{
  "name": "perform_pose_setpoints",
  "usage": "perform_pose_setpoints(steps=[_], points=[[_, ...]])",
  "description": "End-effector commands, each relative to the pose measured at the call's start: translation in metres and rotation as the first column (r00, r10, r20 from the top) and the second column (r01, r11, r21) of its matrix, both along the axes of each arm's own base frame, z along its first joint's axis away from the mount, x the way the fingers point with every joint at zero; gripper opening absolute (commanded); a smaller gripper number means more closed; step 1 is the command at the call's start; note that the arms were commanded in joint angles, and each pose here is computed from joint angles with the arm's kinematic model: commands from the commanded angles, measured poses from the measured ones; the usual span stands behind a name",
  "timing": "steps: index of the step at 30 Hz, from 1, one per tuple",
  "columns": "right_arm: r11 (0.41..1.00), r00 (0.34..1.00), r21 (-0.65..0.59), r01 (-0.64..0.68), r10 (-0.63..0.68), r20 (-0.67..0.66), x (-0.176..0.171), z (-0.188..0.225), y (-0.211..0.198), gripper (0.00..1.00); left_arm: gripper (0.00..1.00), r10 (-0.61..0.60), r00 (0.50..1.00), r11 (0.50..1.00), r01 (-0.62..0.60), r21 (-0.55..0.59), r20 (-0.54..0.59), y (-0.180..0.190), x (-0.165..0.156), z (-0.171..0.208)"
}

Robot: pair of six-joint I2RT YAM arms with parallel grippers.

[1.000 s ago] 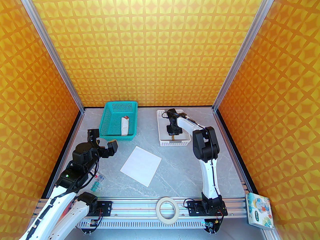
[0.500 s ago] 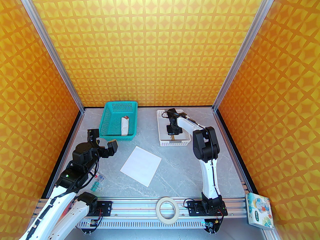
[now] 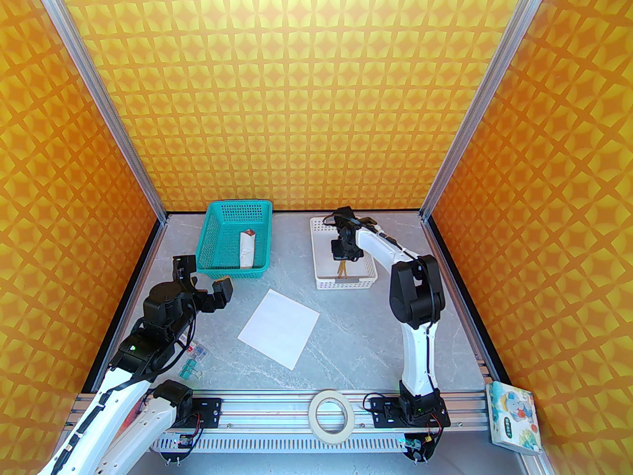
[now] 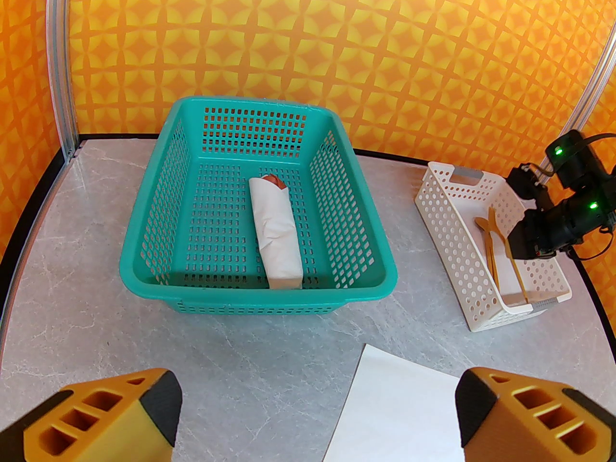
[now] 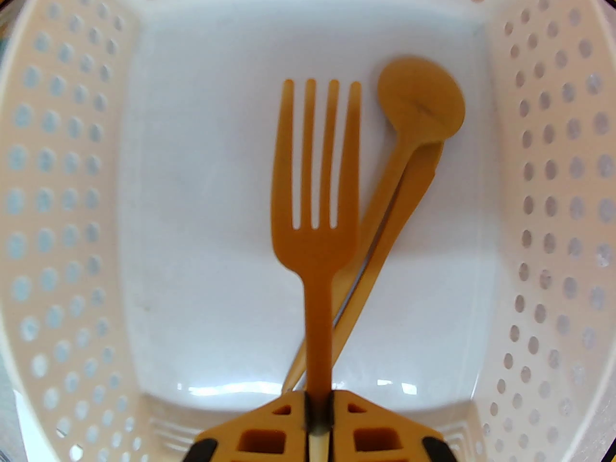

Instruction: Place the utensils on the paper napkin and roll it up

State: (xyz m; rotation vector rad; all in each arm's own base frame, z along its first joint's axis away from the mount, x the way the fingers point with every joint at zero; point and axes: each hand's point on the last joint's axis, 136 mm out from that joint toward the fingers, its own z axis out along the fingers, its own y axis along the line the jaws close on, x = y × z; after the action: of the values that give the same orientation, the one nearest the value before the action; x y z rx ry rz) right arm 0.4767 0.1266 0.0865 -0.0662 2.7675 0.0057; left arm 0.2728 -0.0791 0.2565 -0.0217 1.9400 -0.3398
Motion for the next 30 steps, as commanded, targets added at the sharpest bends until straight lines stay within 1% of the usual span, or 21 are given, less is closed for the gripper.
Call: perform_pose_setpoints(steps=[1, 9, 16, 22, 30], points=[[0.998, 0.998, 0.06, 0.008, -0.012, 0.069, -0.002, 0.035, 0.005, 0.12, 0.99, 0.019, 1.0, 1.0, -0.019, 0.017, 0.003, 0.005, 0.001, -0.001], [0.994, 0.99, 0.109, -0.009, -0.006, 0.141, -0.02, 0.08, 0.017, 0.12, 0.99, 0.019, 1.0, 1.0, -0.019, 0.014, 0.012, 0.004, 0.003, 0.001], [0.988, 0.982, 0.139, -0.069, 0.043, 0.184, -0.06, 0.11, 0.053, 0.13, 0.99, 0.02, 1.0, 1.0, -0.021, 0.012, 0.023, 0.004, 0.004, 0.003], [0.966, 0.981, 0.229, -0.123, 0.082, 0.178, -0.102, 0.111, 0.1, 0.13, 1.0, 0.026, 0.999, 1.0, -0.026, -0.01, 0.031, 0.004, 0.005, 0.003], [0.928, 0.99, 0.357, -0.11, 0.07, 0.123, -0.151, 0.089, 0.151, 0.12, 0.99, 0.028, 0.999, 0.999, -0.027, -0.02, 0.037, 0.004, 0.002, 0.002]])
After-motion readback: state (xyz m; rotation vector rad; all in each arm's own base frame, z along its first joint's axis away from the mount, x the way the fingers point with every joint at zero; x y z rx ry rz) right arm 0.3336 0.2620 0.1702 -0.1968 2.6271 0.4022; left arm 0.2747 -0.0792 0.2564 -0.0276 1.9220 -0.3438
